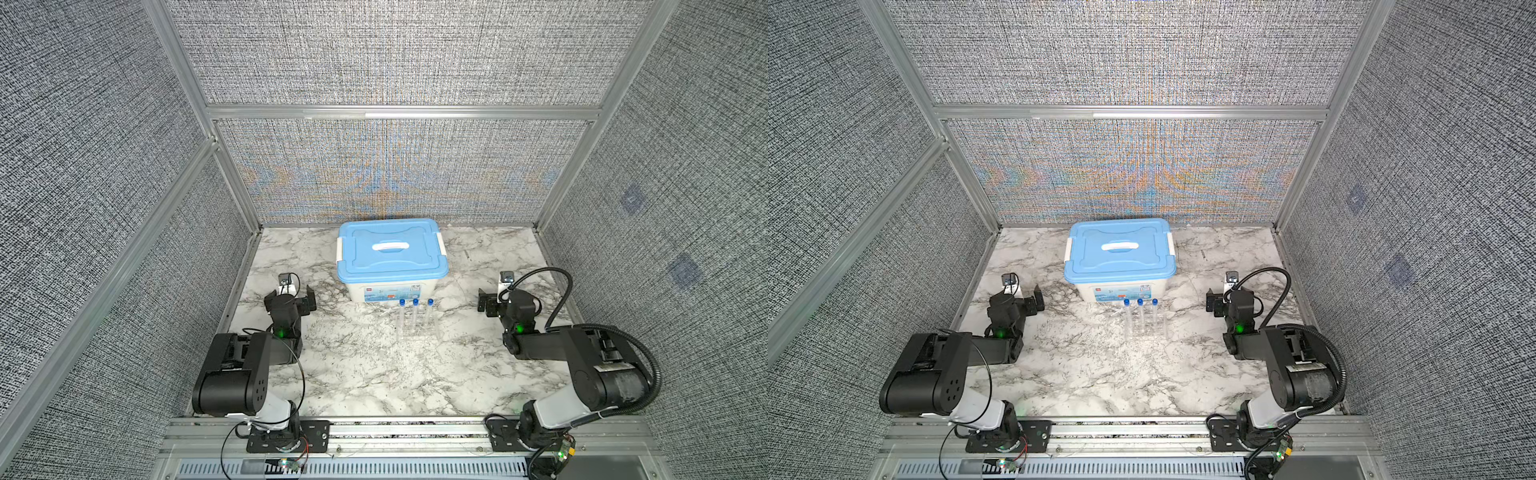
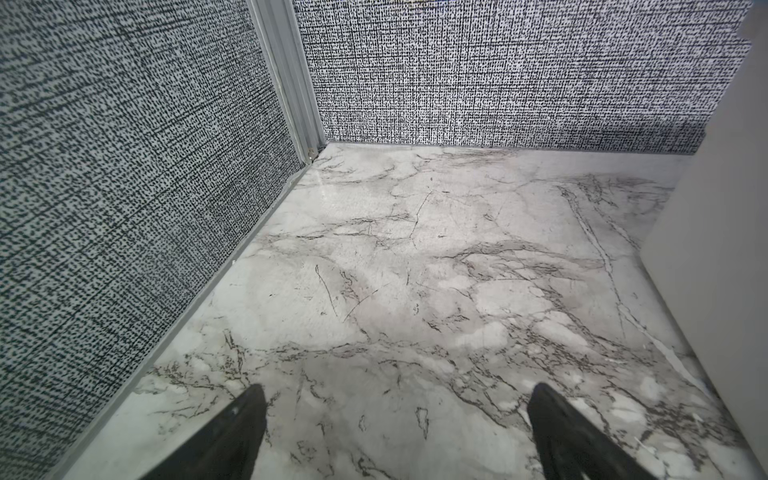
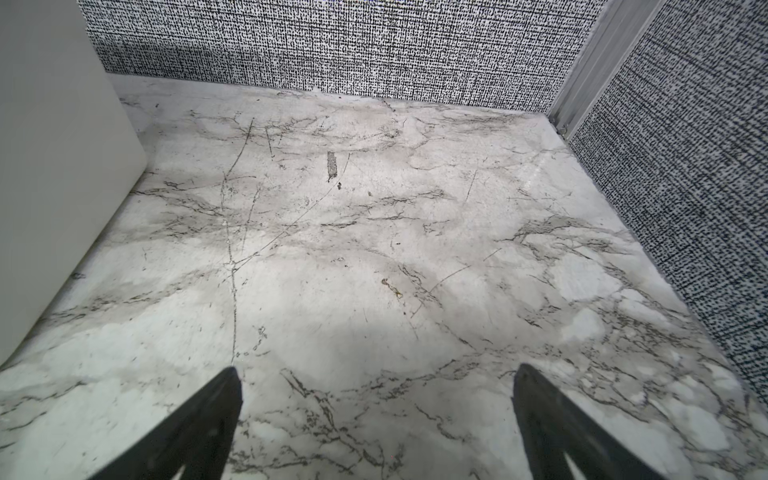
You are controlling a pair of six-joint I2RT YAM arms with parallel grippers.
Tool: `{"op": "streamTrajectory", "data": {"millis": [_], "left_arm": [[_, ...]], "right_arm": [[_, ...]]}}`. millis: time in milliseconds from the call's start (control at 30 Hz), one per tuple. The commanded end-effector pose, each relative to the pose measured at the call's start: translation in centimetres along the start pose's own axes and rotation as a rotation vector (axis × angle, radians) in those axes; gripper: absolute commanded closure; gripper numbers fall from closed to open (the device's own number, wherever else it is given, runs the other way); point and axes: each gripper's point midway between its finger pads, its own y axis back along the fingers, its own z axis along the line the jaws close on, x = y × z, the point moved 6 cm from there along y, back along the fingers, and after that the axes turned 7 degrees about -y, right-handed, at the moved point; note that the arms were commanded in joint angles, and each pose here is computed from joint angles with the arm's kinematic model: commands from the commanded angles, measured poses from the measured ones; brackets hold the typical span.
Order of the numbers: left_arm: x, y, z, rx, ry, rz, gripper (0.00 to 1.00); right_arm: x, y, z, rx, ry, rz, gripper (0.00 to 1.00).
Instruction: Organize the chemistry lab equipment
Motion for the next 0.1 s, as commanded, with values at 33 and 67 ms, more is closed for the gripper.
{"op": "streamTrajectory", "data": {"millis": [33, 67], "left_arm": [[-0.52, 0.01, 0.0, 0.004, 0.01, -0.027, 0.01], [-0.58, 0.01, 0.0, 0.004, 0.01, -0.028, 0.01]], "right_arm": [[-0.31, -0.04, 0.07, -0.013, -0.01, -0.011, 0.01], [-0.32, 0.0, 0.06, -0.013, -0.01, -0.013, 0.01]]}}
